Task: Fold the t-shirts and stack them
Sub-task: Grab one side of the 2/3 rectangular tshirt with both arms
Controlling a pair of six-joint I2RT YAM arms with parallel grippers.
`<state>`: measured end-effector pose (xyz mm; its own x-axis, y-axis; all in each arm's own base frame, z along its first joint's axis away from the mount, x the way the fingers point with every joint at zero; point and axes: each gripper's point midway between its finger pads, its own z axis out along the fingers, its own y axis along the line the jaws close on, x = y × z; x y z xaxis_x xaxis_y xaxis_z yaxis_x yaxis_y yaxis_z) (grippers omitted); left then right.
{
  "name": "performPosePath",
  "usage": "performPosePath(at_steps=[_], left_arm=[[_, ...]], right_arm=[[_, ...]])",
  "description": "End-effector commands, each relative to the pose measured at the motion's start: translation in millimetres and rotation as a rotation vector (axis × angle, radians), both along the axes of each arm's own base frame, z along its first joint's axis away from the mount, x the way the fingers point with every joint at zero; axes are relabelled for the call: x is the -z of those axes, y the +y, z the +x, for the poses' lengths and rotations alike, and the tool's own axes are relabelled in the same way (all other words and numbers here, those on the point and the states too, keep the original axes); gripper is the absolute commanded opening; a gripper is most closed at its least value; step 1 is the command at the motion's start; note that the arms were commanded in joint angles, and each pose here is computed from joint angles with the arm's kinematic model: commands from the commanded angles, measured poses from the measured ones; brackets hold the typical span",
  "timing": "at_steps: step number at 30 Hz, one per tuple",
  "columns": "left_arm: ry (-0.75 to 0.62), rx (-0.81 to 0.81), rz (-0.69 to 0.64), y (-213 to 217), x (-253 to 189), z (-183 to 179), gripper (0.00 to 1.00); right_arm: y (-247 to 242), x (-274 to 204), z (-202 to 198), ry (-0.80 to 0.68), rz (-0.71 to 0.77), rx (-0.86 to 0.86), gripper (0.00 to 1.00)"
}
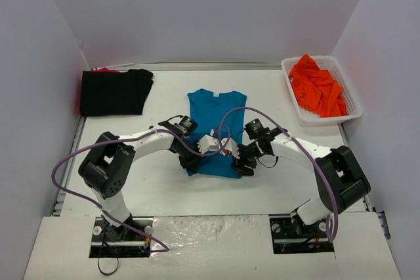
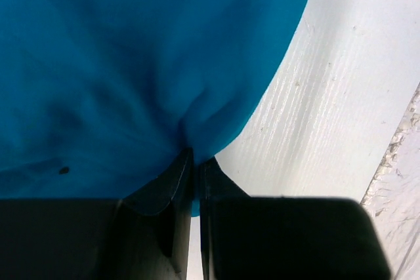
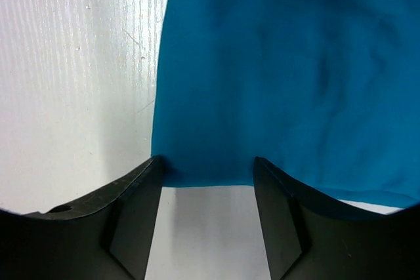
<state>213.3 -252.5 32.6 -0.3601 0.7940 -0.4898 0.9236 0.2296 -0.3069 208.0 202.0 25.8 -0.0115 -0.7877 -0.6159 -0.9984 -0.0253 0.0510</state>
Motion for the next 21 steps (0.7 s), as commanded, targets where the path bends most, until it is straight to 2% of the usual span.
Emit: performPosePath(at_steps=[1,10,12,18,21], left_arm=[[-0.019,0.032,-0.113,-23,-25,6,0.02],[0.018,0.009,-0.101,-27,-19,11,0.02],[0.037,0.006,-0.104,-28,-18,11,0.03],[0.063,0.014,-0.111,-31,-16,9,0.02],[0.070,0.015,-0.111,-30,-16,8,0.02]], right_arm=[[-4,-2,-7,0.026,-0.045,0.023,0.53],[-5,-1,-19,0.060,-0.036,0.005,0.57],[-7,3,-20,0.065,-0.050,-0.002,0.61],[-10,15,-19,0.073,-0.092,-0.012,0.60],[-18,26,-17,0.066,-0.142,-0.008,0.47]])
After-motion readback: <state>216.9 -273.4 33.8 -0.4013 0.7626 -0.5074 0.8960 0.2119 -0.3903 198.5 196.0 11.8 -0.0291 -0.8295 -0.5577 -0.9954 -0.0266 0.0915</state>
